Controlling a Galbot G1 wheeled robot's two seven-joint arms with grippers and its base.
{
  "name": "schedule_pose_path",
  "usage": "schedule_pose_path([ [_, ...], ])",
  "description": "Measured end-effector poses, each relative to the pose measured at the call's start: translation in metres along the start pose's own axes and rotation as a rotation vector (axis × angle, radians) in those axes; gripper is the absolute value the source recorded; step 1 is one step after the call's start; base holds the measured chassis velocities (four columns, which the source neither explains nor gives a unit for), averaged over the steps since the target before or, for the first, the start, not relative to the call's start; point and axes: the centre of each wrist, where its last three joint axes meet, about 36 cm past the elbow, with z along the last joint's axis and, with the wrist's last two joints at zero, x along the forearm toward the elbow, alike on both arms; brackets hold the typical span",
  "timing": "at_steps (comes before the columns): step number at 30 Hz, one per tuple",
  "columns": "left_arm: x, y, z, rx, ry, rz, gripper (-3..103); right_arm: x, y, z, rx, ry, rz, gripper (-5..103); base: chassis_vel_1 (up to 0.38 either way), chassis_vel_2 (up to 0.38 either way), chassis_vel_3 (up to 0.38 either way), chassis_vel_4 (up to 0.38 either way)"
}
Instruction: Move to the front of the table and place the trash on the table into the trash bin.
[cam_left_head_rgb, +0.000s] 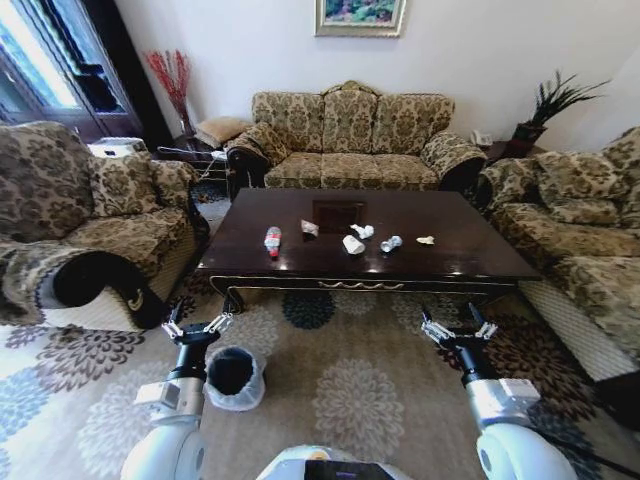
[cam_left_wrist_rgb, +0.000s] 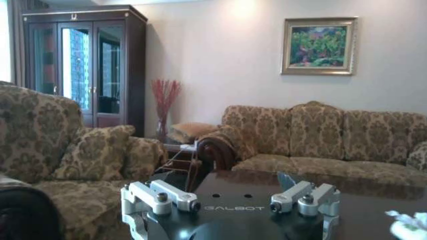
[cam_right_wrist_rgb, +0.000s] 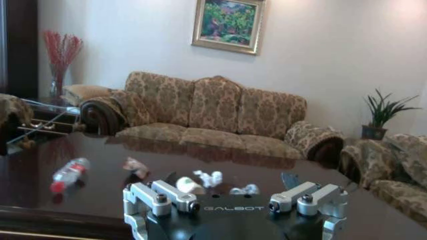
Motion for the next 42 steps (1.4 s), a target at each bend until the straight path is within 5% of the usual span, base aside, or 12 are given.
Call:
schedule_pose_path([
  [19, -0.007, 0.008, 0.033, -0.005, 0.094, -0.004, 100, -0.007, -0.005, 0.01, -0.03, 0.012, 0.005, 100, 0.069, 0.057, -0.066, -0.07],
  [22, -0.021, 0.022, 0.074, -0.034, 0.202, -0.03, 100, -0.007, -0.006, 0.01, -0.031, 0.011, 0.006, 100, 0.0, 0.0, 0.0, 0.0],
  [29, -0.032, 0.041, 0.149, -0.079, 0.332, -0.062, 100, -0.004, -0.012, 0.005, -0.021, 0.0, 0.015, 100, 0.0, 0.0, 0.0, 0.0],
  [32, -0.038, 0.044, 0.211, -0.093, 0.443, -0.079, 100, -0.003, -0.014, 0.004, -0.017, -0.003, 0.027, 100, 0.0, 0.0, 0.0, 0.0],
  [42, -0.048, 0.046, 0.298, -0.099, 0.63, -0.073, 100, 0.002, -0.014, 0.002, -0.004, 0.004, 0.033, 100, 0.0, 0.0, 0.0, 0.0],
])
